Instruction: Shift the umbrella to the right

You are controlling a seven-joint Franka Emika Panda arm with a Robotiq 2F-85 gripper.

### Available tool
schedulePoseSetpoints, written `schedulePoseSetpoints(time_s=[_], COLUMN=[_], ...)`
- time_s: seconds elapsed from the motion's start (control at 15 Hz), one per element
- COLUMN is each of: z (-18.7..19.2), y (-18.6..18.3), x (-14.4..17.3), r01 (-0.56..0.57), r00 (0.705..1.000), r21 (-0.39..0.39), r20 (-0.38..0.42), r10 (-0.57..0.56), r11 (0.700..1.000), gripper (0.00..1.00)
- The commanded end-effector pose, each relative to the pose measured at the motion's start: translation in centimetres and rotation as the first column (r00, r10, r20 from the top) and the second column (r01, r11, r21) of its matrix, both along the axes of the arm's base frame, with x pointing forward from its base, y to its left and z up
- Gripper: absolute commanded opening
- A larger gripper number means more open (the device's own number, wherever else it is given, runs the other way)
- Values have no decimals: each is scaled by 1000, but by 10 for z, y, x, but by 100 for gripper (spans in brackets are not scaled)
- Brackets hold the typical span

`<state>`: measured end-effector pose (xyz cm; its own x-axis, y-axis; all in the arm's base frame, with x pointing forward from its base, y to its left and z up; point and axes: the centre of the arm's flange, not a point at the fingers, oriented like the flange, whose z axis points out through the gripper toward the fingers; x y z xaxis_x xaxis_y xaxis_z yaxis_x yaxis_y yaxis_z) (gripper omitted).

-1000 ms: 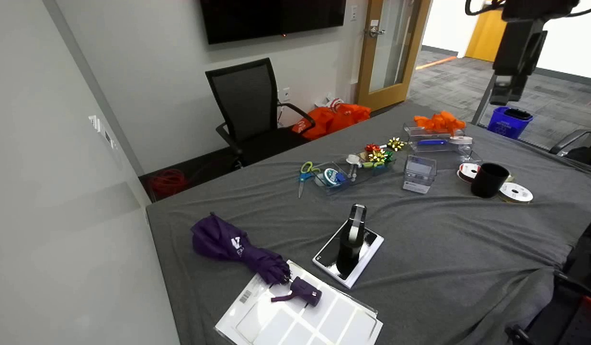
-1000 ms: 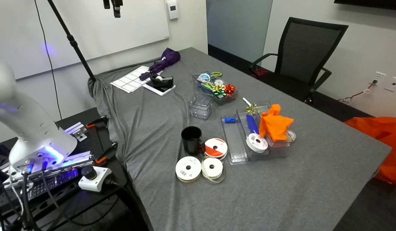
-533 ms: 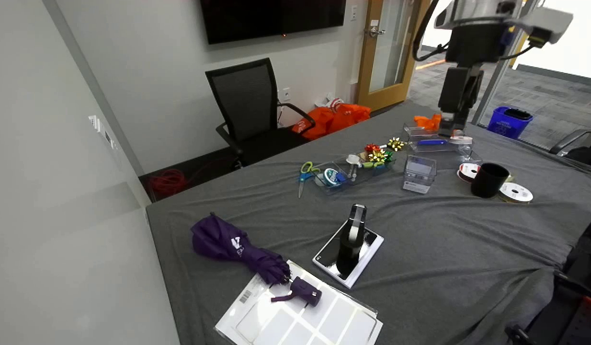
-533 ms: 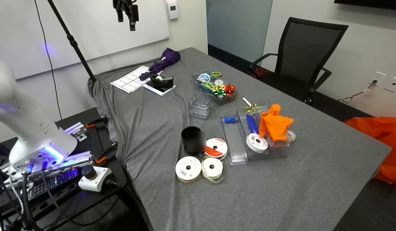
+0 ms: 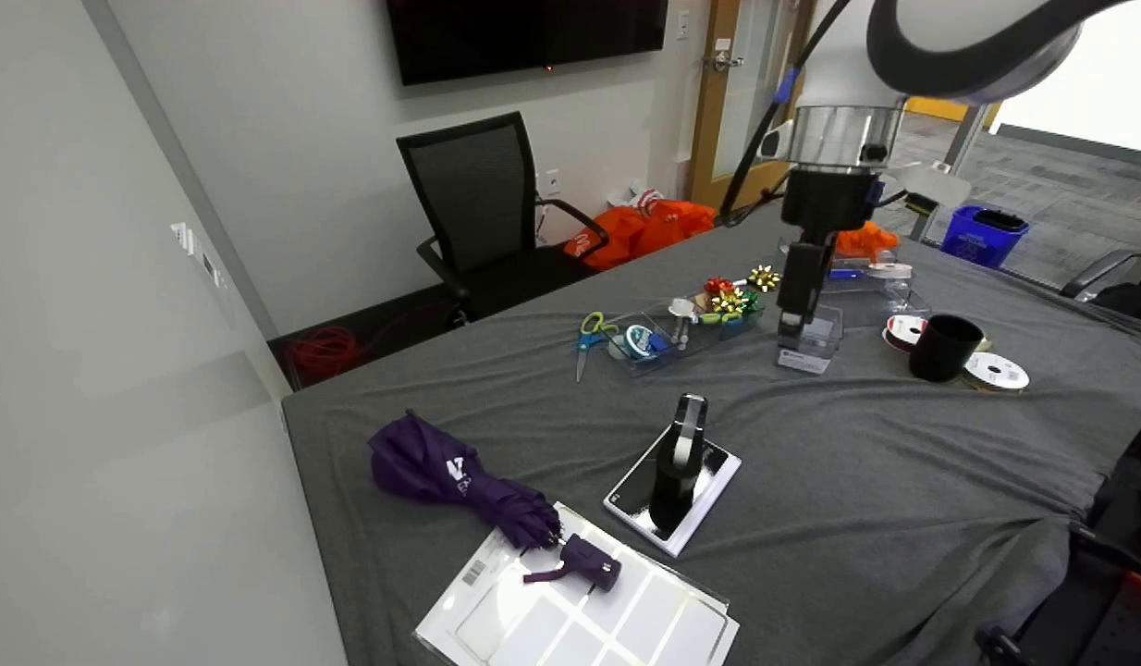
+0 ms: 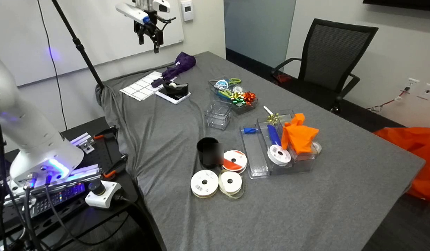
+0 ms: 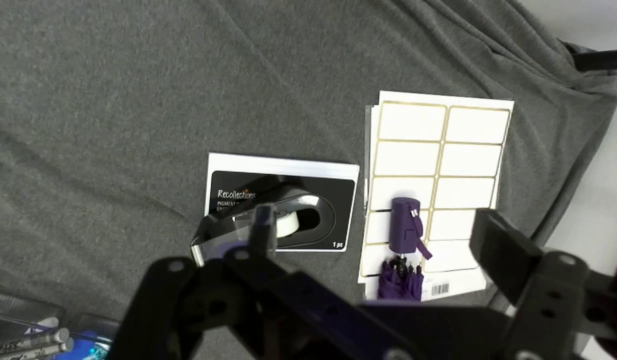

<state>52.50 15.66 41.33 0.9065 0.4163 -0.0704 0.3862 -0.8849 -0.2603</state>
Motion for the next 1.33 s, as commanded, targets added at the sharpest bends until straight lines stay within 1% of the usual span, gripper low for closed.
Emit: schedulePoseSetpoints(time_s=[0.0, 0.27, 0.33, 0.47, 0.73, 0.87, 1.07, 1.13, 1.27], z=[-5, -7, -7, -16, -48, -68, -96, -105, -121], y=[2, 2, 6, 19, 62, 85, 108, 112, 117], x=[0, -1, 0, -5, -21, -25, -21, -18, -12], r01=[-5, -8, -10, -63, -175, -208, -217, -211, -185], r00=[1000, 1000, 1000, 997, 979, 965, 948, 947, 958], r21=[0, 0, 11, -5, -24, -35, -33, -25, 10], r20=[2, 3, 9, 33, 102, 158, 231, 240, 225], r10=[5, 8, 10, 63, 177, 211, 219, 211, 178], r11=[1000, 1000, 1000, 998, 984, 978, 976, 977, 983], gripper=[100, 100, 100, 100, 100, 100, 100, 100, 100])
